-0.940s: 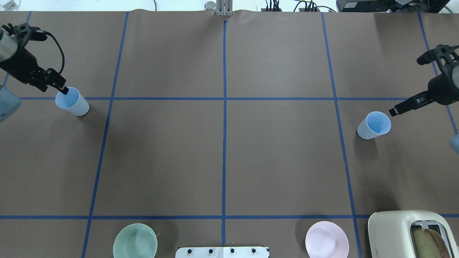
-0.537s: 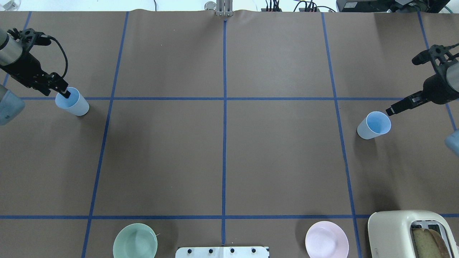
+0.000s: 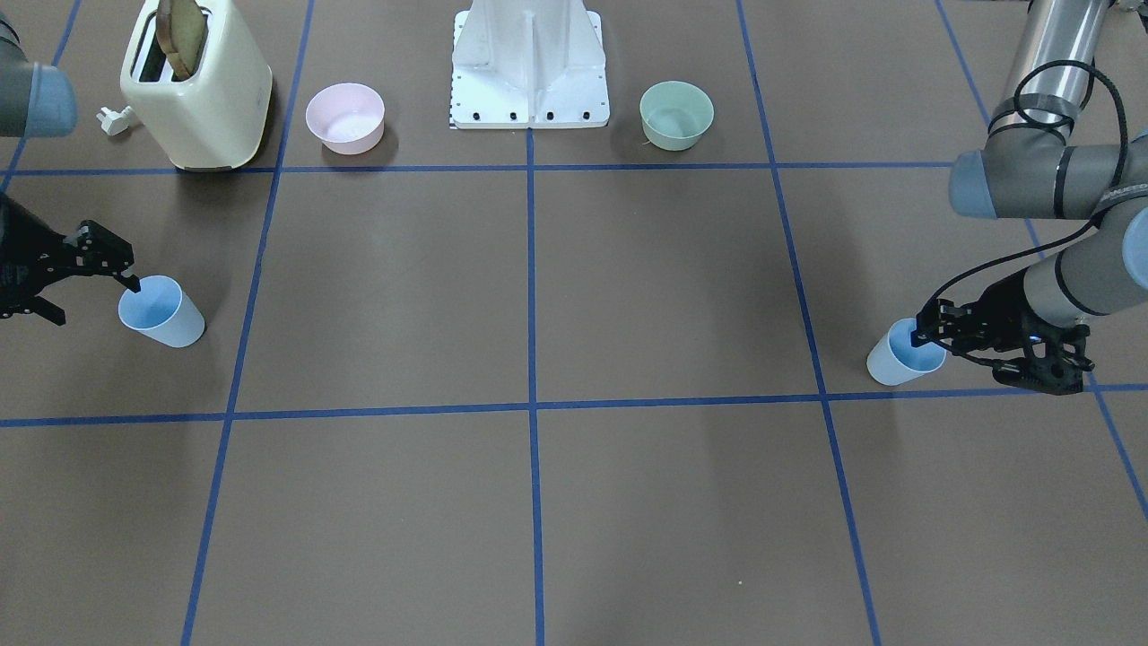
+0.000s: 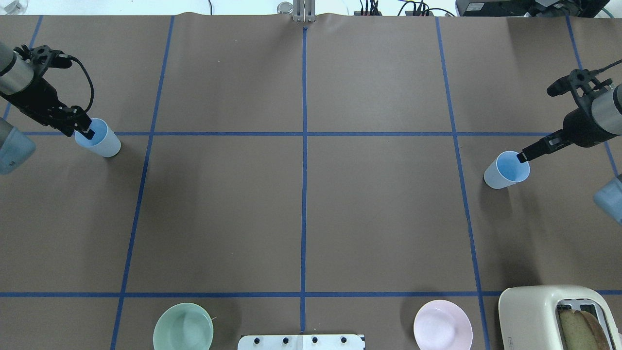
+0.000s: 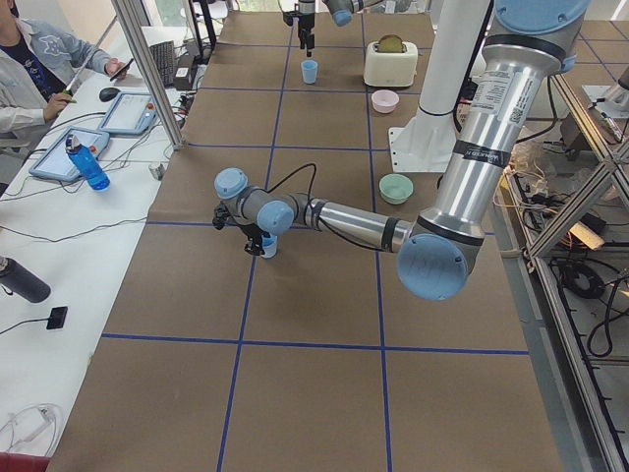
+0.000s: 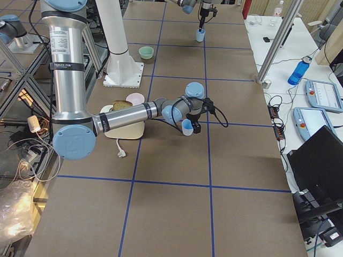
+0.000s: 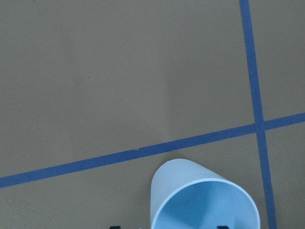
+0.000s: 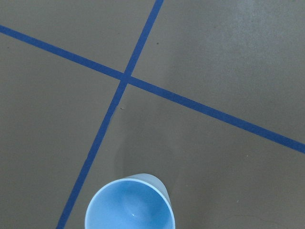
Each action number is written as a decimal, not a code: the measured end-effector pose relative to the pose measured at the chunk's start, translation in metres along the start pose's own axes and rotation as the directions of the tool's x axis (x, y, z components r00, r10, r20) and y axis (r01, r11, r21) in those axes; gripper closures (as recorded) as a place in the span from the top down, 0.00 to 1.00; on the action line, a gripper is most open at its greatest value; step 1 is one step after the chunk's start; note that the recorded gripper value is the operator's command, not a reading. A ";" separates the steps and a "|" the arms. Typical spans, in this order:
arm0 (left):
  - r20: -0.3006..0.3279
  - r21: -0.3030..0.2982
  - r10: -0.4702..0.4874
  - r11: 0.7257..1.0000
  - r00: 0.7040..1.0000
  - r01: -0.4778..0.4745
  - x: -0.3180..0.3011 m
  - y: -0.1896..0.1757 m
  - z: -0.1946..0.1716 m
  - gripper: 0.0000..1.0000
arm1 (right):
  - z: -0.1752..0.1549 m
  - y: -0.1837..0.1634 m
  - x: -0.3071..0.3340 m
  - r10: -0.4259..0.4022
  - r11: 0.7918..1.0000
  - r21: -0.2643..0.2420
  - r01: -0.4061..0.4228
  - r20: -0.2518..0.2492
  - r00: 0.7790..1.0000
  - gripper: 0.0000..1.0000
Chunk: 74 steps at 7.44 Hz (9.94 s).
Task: Stack blue cups with both arms
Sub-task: 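Lower the left gripper onto its blue cup while the right descends to the other, then close both grippers on the rims of the two blue cups, then carry the left cup toward the table centre while the right gripper lifts its cup, then set the left cup down at the centre and raise the left gripper away, then move the right gripper's cup over the centre cup and lower it in, then press the right gripper's cup down into the centre cup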
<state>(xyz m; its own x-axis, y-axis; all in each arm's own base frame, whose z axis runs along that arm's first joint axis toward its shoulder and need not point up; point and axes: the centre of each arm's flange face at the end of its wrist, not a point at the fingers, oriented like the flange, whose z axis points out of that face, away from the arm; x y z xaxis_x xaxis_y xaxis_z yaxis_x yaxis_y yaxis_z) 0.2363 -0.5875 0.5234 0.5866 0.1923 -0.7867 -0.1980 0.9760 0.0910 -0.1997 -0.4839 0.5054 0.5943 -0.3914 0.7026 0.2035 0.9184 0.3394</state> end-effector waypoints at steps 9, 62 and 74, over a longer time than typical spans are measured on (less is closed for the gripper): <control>-0.007 -0.009 0.023 1.000 1.000 -0.023 0.012 0.001 0.007 0.00 | 0.040 -0.001 -0.009 -0.026 0.999 -0.048 0.025 -0.039 0.999 0.34; -0.062 0.057 -0.090 0.994 0.994 0.093 0.168 -0.095 -0.081 0.98 | 0.006 -0.258 -0.392 0.172 0.982 -0.087 -0.167 0.053 0.984 0.14; -0.066 0.064 -0.079 0.994 0.995 0.083 0.170 -0.089 -0.083 0.98 | 0.021 -0.242 -0.391 0.157 0.985 -0.078 -0.151 0.074 0.985 0.15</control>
<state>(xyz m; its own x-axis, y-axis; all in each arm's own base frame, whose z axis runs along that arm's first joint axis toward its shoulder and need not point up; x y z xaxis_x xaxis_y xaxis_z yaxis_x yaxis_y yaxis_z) 0.2884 -0.6500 0.3314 0.5476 0.1075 -0.8298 -0.0981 0.9931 0.0640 -0.4976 -0.5544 0.1616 0.5600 -0.2458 0.7912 0.1717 0.9687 0.1794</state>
